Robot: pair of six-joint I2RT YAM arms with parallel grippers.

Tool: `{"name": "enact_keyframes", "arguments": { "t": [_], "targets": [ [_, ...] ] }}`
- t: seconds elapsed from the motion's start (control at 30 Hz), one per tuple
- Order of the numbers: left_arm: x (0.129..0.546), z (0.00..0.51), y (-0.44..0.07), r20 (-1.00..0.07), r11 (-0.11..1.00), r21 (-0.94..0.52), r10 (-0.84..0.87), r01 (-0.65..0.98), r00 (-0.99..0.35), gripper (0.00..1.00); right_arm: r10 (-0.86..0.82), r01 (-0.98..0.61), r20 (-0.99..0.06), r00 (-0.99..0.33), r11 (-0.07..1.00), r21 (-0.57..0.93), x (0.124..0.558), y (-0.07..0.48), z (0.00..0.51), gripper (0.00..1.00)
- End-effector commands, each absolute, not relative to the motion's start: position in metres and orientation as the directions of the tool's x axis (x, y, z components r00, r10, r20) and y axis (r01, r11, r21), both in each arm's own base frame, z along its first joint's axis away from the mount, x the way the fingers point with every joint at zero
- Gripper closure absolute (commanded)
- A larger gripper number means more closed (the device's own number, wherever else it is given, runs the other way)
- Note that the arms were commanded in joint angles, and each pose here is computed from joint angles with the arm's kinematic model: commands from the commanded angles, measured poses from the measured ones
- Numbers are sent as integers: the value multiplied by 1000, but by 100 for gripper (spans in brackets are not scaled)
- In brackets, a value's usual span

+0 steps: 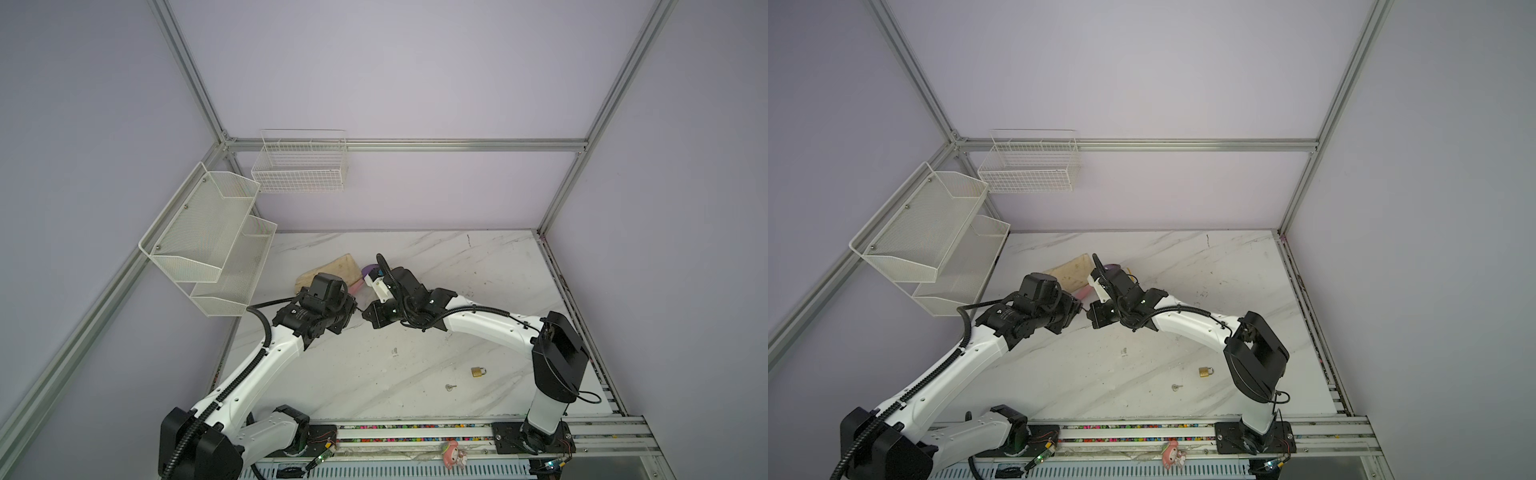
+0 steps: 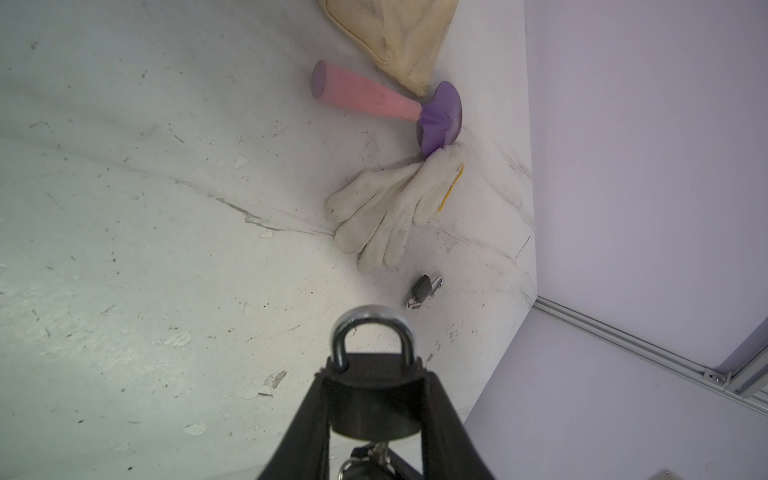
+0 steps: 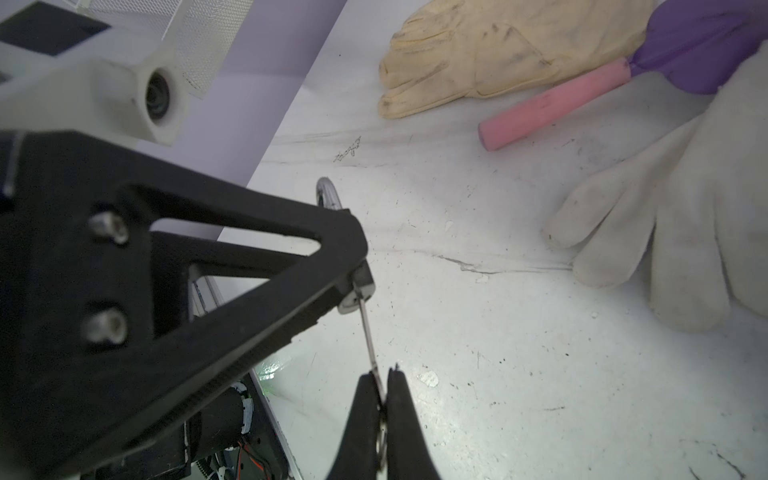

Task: Unlock with the key
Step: 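Hold the key in the padlock with the right gripper while the left holds the lock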

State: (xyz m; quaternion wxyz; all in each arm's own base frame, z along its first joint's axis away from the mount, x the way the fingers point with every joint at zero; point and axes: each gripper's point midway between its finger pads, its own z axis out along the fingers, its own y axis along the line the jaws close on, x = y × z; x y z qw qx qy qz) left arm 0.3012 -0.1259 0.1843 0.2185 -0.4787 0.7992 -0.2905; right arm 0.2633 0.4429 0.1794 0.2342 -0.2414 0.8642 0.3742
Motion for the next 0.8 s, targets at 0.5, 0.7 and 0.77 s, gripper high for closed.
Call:
{"name": "enact_keyframes", "arguments": {
  "t": [0.5,0.7,0.77],
  "targets": [
    [303,199,-135,-25,334,-727,-886,-601,-463,100,-223,-570,-610,-760,680,461,282,436,169,100],
    [304,202,-135,-29,337,-731,-884,-594,-466,100,-236,-570,-626,-743,714,407,287,429,165,100],
    [303,204,-139,-32,349,-730,-877,-588,-480,100,-236,-577,-651,-721,725,375,288,432,169,100]
  ]
}}
